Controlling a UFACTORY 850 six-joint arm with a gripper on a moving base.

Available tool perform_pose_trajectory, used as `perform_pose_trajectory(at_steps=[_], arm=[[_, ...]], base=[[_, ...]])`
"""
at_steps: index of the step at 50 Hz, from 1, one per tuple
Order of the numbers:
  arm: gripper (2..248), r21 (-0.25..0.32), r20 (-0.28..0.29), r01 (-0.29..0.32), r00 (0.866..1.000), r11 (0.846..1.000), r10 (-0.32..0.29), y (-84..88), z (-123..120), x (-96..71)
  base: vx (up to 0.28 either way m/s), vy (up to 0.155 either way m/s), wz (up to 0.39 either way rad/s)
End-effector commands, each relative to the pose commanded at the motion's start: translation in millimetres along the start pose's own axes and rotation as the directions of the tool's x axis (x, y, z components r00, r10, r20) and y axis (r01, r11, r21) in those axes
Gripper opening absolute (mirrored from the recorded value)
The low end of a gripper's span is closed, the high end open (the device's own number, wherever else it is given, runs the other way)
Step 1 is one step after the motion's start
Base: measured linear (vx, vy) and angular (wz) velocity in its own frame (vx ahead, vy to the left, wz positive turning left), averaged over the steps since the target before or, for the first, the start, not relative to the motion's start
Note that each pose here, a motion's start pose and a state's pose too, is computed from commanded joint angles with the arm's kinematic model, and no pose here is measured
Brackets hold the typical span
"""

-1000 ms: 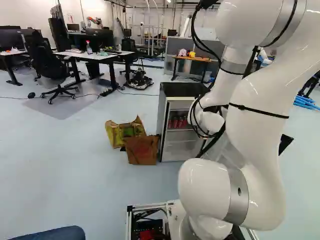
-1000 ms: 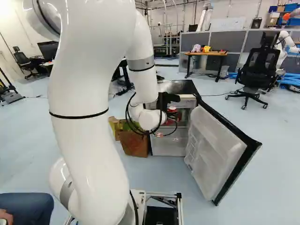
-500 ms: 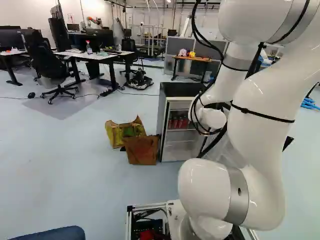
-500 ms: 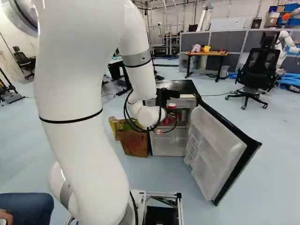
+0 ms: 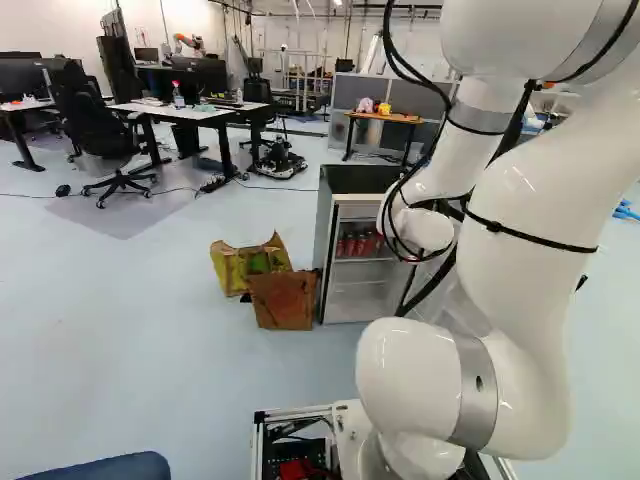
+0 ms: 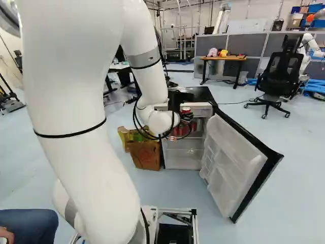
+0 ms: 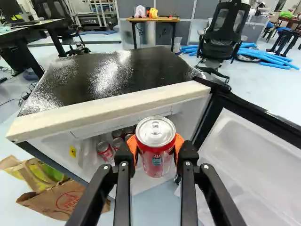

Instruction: Grab a drink from the fridge

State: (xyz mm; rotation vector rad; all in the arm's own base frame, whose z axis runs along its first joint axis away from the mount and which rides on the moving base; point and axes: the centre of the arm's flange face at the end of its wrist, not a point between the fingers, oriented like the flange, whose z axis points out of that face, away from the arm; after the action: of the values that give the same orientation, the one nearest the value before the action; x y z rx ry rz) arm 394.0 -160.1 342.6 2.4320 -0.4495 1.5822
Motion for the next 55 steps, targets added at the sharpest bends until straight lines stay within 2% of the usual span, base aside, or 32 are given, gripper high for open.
perform_pose_trajectory(at_steps=[55], arm=[[97,0.016,-0.042,0.010,0.999,1.000,-0.009,-8.1,-4,51.6]], base=[[0.000,0.000,0.000]])
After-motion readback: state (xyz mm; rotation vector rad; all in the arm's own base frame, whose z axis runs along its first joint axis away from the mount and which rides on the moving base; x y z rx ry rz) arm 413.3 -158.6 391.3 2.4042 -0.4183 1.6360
